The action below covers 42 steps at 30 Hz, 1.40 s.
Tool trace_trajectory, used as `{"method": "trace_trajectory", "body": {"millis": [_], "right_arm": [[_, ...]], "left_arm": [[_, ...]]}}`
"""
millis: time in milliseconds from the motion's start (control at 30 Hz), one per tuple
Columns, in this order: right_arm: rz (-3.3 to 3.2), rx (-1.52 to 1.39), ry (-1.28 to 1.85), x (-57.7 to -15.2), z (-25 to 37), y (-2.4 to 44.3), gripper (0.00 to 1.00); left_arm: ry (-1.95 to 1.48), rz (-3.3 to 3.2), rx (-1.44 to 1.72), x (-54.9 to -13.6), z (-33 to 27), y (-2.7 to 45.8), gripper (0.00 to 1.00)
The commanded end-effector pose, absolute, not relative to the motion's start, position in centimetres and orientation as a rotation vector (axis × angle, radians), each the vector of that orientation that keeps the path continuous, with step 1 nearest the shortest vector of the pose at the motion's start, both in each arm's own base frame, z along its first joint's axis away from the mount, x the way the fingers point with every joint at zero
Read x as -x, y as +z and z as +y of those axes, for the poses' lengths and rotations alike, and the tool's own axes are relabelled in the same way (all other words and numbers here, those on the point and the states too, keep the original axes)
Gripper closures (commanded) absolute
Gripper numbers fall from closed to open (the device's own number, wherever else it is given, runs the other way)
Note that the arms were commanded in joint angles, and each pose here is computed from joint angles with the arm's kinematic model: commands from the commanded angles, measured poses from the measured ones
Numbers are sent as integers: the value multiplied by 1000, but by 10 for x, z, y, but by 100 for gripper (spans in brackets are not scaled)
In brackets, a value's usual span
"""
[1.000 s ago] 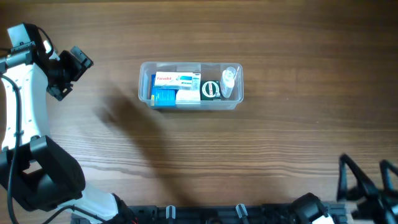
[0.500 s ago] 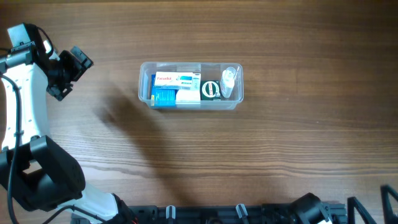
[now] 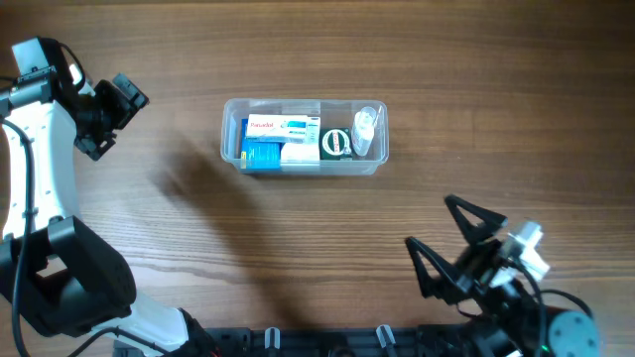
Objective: Pack container
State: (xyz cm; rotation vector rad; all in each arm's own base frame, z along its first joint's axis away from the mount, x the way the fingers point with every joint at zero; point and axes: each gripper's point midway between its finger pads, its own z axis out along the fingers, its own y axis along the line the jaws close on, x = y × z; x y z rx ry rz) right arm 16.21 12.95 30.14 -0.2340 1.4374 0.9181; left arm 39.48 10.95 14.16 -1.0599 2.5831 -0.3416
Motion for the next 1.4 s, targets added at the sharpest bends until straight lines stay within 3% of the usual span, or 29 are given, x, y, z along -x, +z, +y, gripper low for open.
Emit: {"method": "trace_trajectory", "body": {"millis": [0, 700, 1367], "right_arm": [[1482, 208, 944, -173, 136, 272, 0], [1618, 220, 874, -199, 145, 177, 0], [1670, 175, 814, -208, 139, 165, 0]], "left_arm": [[-334, 2546, 1066, -398, 113, 153, 0], [-334, 2546, 1066, -398, 113, 153, 0], [-334, 2546, 1066, -398, 113, 153, 0]]}}
